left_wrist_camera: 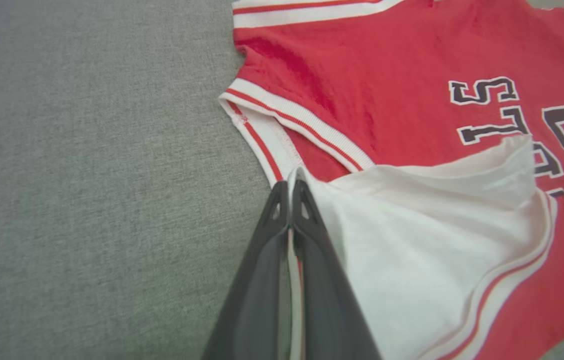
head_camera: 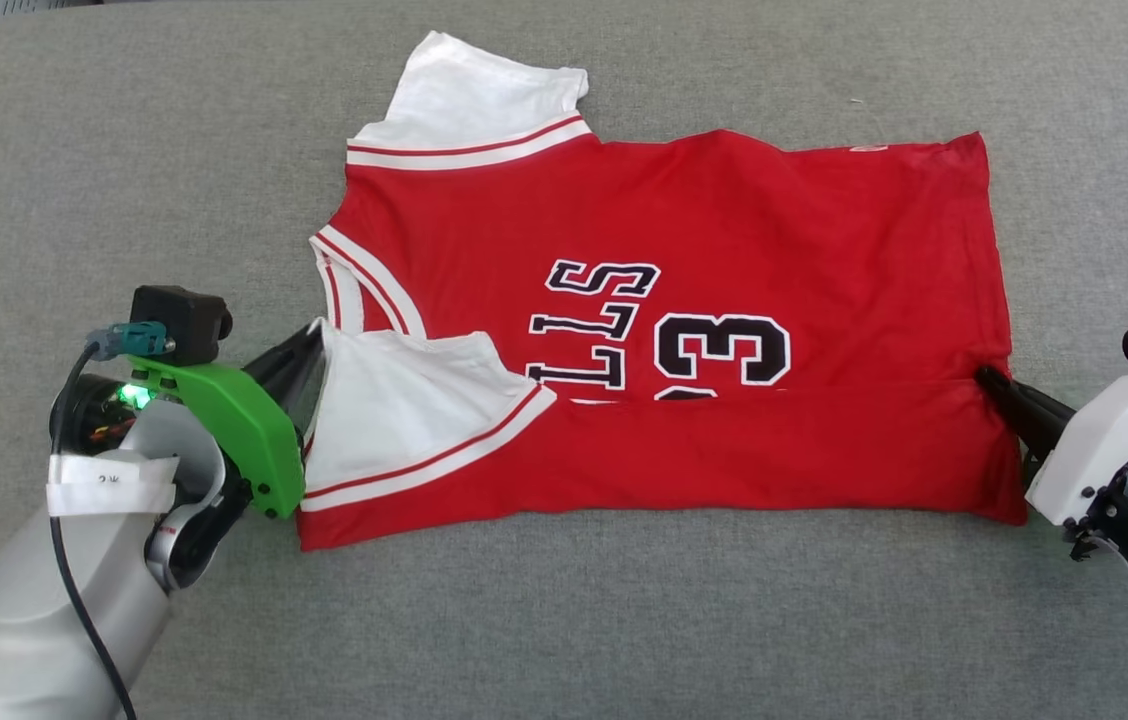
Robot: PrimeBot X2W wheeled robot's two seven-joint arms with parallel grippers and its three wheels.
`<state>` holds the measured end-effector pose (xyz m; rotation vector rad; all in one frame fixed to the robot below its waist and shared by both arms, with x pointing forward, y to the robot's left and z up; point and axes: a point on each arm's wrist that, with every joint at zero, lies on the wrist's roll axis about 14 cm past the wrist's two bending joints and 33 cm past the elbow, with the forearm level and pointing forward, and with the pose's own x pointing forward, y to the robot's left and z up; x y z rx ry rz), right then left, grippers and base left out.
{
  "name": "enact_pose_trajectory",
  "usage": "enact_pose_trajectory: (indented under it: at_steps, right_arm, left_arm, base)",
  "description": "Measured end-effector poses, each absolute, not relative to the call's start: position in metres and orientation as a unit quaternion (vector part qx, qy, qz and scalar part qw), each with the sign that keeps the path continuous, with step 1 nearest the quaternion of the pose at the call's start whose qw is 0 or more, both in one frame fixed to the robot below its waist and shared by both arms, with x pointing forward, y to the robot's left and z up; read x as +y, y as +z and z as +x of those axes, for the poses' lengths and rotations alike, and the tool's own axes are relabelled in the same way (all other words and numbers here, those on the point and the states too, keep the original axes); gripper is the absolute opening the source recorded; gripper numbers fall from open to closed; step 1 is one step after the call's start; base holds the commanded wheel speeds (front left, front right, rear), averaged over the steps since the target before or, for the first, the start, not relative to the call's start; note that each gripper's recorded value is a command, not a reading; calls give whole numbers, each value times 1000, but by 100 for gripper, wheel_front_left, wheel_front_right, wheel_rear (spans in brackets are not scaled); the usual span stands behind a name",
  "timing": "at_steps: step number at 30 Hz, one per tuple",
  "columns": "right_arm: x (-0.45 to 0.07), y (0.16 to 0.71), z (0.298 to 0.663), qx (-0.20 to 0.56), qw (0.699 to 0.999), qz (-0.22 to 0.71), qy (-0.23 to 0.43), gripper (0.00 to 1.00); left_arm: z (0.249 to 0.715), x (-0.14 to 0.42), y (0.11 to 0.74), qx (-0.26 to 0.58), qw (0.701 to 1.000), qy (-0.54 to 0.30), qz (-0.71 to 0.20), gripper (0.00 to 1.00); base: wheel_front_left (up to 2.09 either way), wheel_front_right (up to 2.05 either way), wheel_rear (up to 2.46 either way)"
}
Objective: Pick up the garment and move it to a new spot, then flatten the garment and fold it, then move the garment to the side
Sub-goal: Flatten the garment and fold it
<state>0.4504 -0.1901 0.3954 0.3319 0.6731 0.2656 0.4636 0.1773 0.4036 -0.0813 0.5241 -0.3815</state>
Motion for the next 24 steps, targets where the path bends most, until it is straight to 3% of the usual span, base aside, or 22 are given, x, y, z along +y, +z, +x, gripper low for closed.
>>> enact_pose_trajectory:
  at_steps: [1,13,24]
  right_arm:
    - [-190,394,451,328,922,158,130,100]
    - [-190,432,451,260,946,137,139,100]
    - [-193,449,412,261,951,80,146,100]
  left_arm:
    - [466,180,402,257,949,-176,-42,100]
    - [474,181,434,165,973,-137,-82,100]
    - [439,182,455,159,974,-104,-123,100]
  base:
    - [0,0,0]
    - [0,0,0]
    - [0,0,0]
